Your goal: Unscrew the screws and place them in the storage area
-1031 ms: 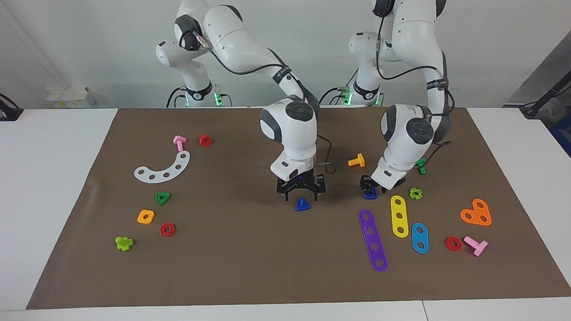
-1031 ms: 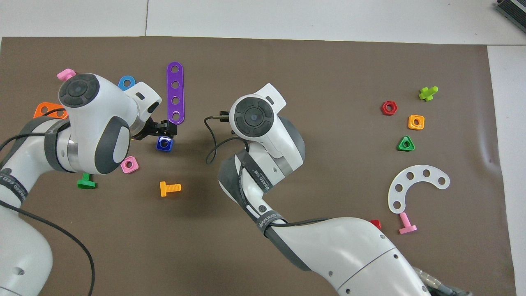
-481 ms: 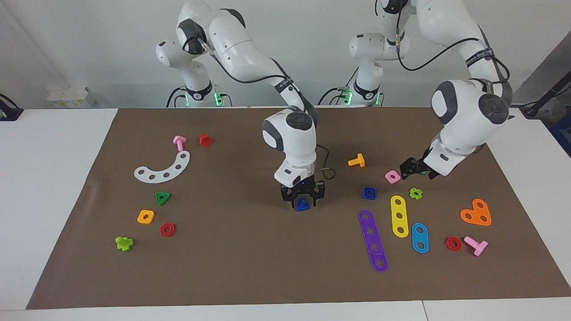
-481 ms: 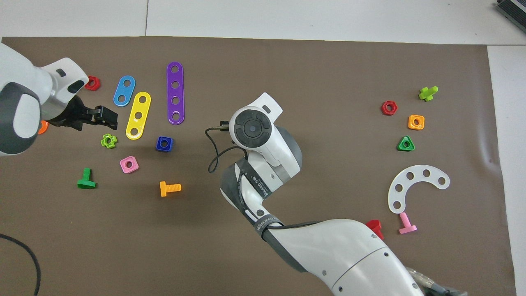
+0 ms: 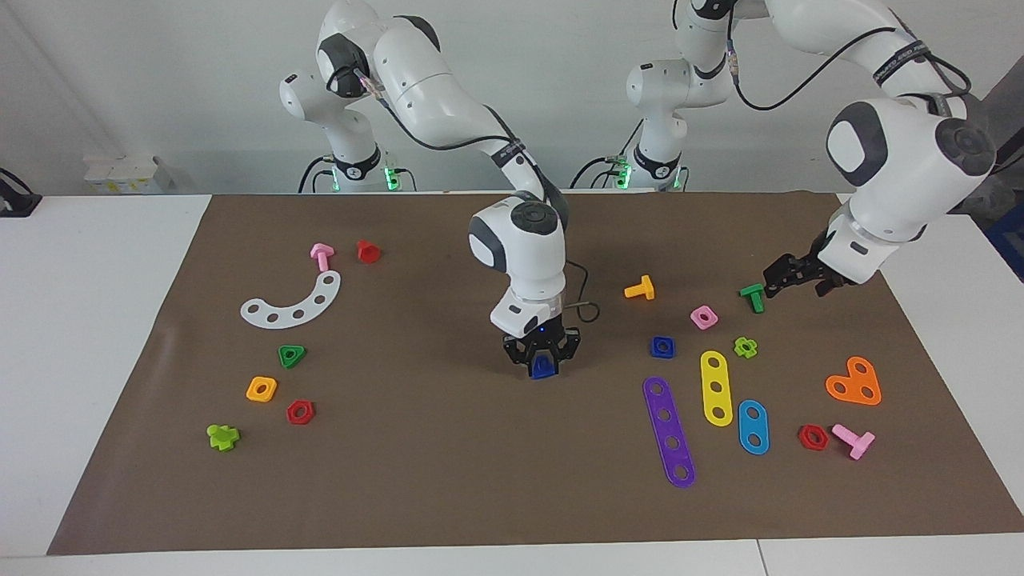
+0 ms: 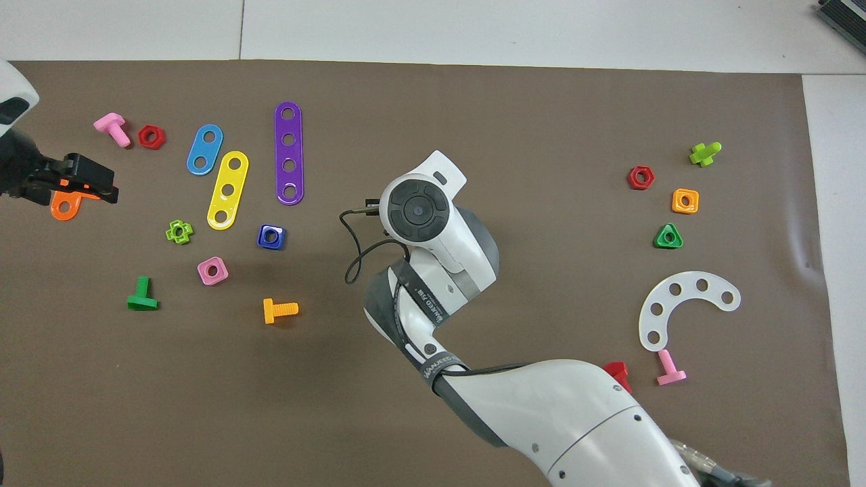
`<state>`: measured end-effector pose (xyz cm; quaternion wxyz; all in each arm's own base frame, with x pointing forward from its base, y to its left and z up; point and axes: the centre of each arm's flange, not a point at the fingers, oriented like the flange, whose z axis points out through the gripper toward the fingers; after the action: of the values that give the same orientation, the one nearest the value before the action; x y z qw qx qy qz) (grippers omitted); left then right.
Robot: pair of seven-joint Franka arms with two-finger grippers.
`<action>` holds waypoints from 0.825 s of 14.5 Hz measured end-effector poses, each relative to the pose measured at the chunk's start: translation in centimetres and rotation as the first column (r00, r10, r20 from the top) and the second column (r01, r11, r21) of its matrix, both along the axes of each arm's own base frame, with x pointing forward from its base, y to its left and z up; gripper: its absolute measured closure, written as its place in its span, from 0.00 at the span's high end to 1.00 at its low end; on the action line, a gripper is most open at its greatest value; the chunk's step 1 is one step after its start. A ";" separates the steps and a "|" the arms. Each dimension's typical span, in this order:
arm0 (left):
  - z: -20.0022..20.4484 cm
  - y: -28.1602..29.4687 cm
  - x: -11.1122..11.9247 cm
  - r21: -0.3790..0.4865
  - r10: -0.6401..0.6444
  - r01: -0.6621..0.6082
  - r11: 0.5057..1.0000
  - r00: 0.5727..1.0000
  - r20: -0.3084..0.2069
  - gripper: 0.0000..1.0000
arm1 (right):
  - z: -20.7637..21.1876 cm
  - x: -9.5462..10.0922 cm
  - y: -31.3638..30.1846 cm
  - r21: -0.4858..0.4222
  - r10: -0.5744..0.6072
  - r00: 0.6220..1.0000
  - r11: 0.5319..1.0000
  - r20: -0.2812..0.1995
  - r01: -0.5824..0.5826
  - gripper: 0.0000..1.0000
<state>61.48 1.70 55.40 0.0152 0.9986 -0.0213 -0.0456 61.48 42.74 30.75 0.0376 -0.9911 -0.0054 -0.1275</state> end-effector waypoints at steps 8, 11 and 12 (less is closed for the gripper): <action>4.0 -0.9 -0.6 0.018 -0.021 0.021 1.000 1.000 0.014 1.00 | 0.6 0.6 -0.7 -0.003 0.007 1.000 1.000 0.009 -0.007 0.18; 5.6 -1.0 -1.3 0.022 -0.025 0.024 0.999 0.999 0.041 1.00 | 2.7 2.0 -3.2 -0.024 -0.014 0.999 1.000 0.033 0.015 0.18; 6.0 -1.0 -1.4 0.022 -0.025 0.023 0.999 0.998 0.051 1.00 | 3.9 2.6 -4.9 -0.035 -0.007 0.999 0.999 0.041 0.009 0.18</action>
<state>60.03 0.70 61.44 0.0032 0.9992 -0.0331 -0.0202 64.08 37.81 34.65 0.0194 -0.9889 -0.0044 -0.1475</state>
